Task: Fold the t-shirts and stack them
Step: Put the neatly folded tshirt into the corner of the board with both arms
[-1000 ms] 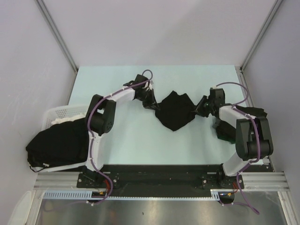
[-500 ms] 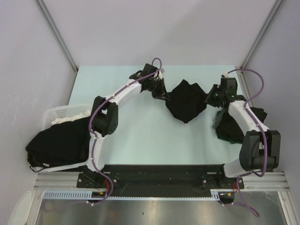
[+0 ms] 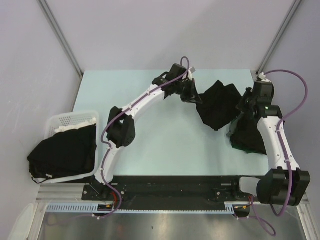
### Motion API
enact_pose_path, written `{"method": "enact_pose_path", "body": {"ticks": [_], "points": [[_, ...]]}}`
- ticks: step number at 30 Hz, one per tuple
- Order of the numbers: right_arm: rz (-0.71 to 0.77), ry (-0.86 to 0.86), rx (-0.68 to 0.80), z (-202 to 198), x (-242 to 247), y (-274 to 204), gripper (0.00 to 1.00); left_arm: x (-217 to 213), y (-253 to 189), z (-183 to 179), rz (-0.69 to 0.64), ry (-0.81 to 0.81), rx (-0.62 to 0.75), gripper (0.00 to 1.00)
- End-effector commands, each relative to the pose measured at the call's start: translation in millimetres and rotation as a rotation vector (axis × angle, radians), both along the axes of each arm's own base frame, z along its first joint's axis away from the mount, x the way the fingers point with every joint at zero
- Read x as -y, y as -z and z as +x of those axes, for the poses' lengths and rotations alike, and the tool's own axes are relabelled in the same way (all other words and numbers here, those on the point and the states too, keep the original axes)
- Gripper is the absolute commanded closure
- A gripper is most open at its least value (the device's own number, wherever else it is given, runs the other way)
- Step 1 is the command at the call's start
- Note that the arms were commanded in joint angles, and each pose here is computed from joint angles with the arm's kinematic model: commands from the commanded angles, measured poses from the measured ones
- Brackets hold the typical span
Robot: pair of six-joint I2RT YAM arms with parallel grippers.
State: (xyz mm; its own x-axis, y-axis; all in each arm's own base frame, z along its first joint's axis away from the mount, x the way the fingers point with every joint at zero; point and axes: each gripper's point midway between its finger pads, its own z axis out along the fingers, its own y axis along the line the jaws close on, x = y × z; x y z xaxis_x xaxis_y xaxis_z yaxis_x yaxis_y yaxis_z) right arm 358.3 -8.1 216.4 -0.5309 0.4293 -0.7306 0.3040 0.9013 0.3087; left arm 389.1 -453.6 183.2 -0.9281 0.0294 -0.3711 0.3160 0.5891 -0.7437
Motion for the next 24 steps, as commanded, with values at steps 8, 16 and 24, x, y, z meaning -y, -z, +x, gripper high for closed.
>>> {"method": "enact_pose_path", "body": {"ticks": [8, 16, 24], "points": [[-0.242, 0.207, 0.067, -44.8, 73.5, -57.0, 1.00, 58.5, -59.2, -35.6, -0.168, 0.047, 0.054, 1.00], [-0.414, 0.280, 0.050, -70.5, 100.2, -69.9, 1.00, 100.4, -103.0, -56.4, -0.341, 0.074, 0.113, 1.00], [-0.562, 0.370, 0.015, -92.0, 126.6, -72.4, 1.00, 140.1, -115.3, -87.4, -0.454, 0.160, 0.061, 1.00]]}}
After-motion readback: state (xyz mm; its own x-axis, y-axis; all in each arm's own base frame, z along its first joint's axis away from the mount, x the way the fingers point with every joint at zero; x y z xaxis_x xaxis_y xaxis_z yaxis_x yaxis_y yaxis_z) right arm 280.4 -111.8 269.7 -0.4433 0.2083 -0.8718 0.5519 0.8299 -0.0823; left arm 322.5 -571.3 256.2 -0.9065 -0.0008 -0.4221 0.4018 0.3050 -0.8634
